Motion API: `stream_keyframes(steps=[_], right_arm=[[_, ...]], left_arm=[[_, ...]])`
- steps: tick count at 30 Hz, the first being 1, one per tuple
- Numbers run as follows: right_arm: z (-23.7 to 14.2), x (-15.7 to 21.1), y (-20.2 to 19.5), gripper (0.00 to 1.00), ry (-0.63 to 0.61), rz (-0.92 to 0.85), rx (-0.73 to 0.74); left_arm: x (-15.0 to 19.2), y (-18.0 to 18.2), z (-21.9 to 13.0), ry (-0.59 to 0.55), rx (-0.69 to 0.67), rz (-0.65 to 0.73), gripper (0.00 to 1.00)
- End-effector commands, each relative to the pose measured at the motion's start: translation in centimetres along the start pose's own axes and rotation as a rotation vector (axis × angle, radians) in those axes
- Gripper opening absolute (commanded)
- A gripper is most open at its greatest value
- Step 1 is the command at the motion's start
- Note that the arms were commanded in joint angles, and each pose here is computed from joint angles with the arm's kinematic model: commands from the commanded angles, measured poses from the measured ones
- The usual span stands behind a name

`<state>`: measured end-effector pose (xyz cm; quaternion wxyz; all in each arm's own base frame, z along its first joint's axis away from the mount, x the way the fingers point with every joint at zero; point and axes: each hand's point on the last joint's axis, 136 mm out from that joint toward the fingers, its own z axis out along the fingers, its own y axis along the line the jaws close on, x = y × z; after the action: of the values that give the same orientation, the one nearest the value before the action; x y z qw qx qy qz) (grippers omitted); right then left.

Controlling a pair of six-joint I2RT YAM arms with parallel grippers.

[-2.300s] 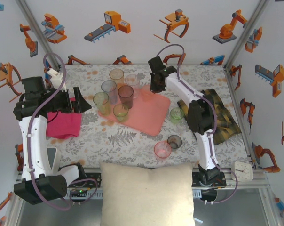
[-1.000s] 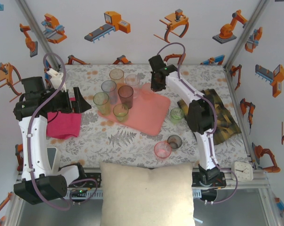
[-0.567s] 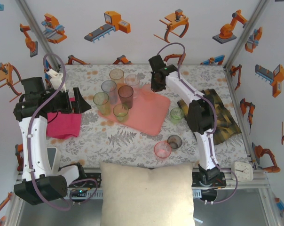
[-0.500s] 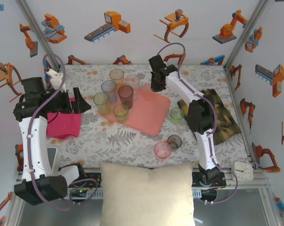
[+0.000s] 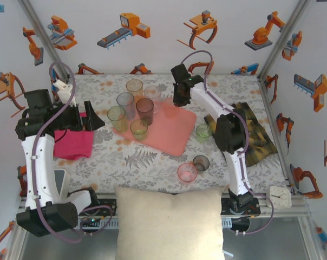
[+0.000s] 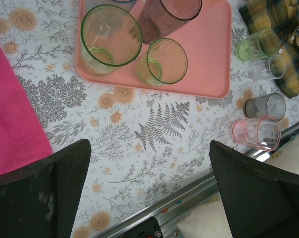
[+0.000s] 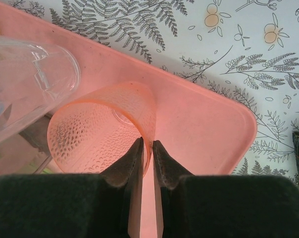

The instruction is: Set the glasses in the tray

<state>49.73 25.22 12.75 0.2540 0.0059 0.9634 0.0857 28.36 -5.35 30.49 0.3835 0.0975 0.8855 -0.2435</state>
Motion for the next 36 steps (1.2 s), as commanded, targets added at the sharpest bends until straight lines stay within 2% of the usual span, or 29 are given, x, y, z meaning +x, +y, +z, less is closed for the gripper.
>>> stream_keyframes(steps=[1, 4, 10, 18, 29, 36], right_arm=[[1.1, 0.5, -0.3, 0.18, 0.029, 0.028, -0.003], [1.2, 0.5, -0.2, 0.19, 0.033, 0.03, -0.01], [0.8, 0.2, -0.3, 0.27, 0.022, 0.03, -0.007], [-1.3, -0.9, -0.2, 0.32, -0.021, 0.026, -0.012], [-8.7, -2.6, -1.5, 0.33, -0.132, 0.003, 0.009], [-13.7, 0.1, -4.0, 0.33, -0.171, 0.022, 0.027]], left_arm=[[-0.1, -0.3, -0.4, -0.021, 0.007, 0.011, 0.97], [-0.1, -0.3, -0.4, -0.02, 0.007, 0.01, 0.97], [-0.2, -0.3, -0.4, -0.021, 0.009, 0.01, 0.97], [-0.3, -0.4, -0.4, -0.026, 0.012, 0.011, 0.97], [-0.6, -0.6, -0.7, -0.032, 0.011, 0.02, 0.97], [-0.8, -0.7, -0.8, -0.033, 0.015, 0.021, 0.97]])
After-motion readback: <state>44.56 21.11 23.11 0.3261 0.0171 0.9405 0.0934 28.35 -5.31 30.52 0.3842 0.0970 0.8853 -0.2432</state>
